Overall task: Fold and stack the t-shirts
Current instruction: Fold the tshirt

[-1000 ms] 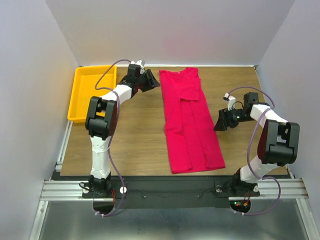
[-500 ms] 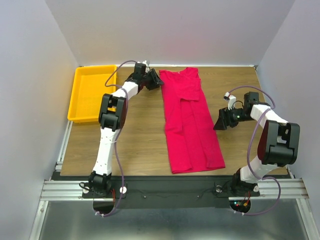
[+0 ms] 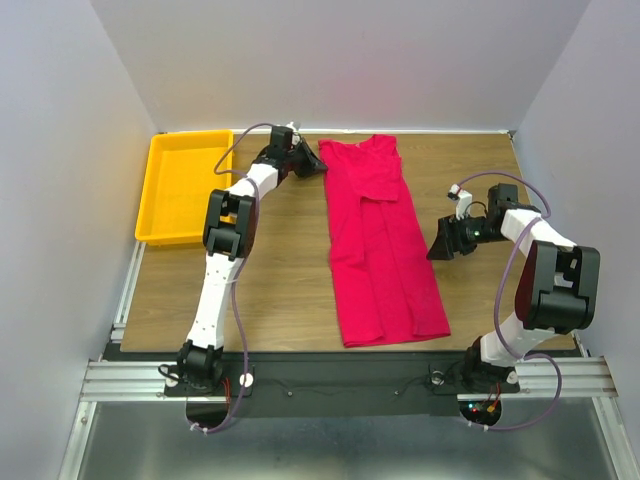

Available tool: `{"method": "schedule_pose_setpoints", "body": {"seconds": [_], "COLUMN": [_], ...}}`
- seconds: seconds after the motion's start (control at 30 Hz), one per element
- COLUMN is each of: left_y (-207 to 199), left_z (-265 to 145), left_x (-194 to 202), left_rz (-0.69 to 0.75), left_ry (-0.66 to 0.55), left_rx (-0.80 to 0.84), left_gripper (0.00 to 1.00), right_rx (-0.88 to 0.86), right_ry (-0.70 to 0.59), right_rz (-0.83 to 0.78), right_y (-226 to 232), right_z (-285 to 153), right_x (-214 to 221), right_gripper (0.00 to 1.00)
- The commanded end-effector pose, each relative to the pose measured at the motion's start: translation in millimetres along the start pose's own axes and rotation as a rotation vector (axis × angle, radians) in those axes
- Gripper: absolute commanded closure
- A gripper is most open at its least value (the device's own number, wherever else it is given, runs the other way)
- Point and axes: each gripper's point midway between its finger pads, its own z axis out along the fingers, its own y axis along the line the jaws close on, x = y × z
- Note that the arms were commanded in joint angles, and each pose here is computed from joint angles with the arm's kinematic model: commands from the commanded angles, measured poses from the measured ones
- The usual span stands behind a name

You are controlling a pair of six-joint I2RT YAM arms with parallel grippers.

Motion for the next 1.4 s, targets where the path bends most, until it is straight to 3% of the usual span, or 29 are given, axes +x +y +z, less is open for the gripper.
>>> {"method": "schedule_pose_setpoints", "body": {"seconds": [0.0,0.4,0.6,0.7,0.83,0.93,0.97,1.03,1.07,1.1,1.13,1.17,1.2,1.23,1.33,1.37], "left_y": [-18,1,-8,-13,-49,-82,-90,-120,-128,-136,-150,-155,-159,-158,-156,-149], "left_z": [-15,-28,-39,-59,-118,-181,-210,-252,-265,-275,-293,-300,-309,-314,-335,-333], "left_x": [-37,-71,-90,-102,-133,-134,-119,-87,-75,-59,-28,-12,0,15,59,81], "left_rz": [0.034,0.037,0.065,0.140,0.304,0.479,0.546,0.683,0.795,0.850,0.918,0.972,1.035,1.057,1.072,1.075], "left_ry": [-0.074,-0.139,-0.175,-0.209,-0.340,-0.442,-0.453,-0.482,-0.494,-0.496,-0.505,-0.505,-0.516,-0.508,-0.503,-0.446], "left_rx": [0.032,0.004,0.018,-0.015,-0.084,-0.091,-0.098,-0.023,-0.018,-0.002,0.029,0.046,0.057,0.068,0.163,0.216], "left_gripper": [1.00,1.00,0.71,0.64,0.52,0.45,0.43,0.40,0.40,0.31,0.23,0.19,0.06,0.01,0.01,0.01], "right_rx": [0.016,0.028,0.030,0.020,0.006,-0.056,-0.071,-0.146,-0.185,-0.212,-0.271,-0.299,-0.317,-0.327,-0.354,-0.363], "right_ry": [-0.032,-0.024,-0.017,-0.019,0.013,0.027,0.006,0.026,0.018,0.016,0.028,0.026,0.024,0.026,0.055,0.067], "right_rz": [-0.043,-0.041,-0.076,-0.182,-0.412,-0.625,-0.786,-0.909,-1.060,-1.108,-1.108,-1.136,-1.181,-1.190,-1.221,-1.226], "right_y": [2,-2,-3,1,8,22,29,49,54,60,72,78,84,88,98,101], "right_z": [-4,-2,-2,-5,-16,-25,-30,-35,-35,-37,-36,-36,-37,-36,-29,-26], "right_x": [-9,-7,-4,-3,-1,6,3,24,28,34,51,57,62,65,85,91], "right_gripper": [0.21,0.21,0.21,0.21,0.19,0.18,0.16,0.13,0.11,0.11,0.09,0.09,0.09,0.09,0.09,0.09]}}
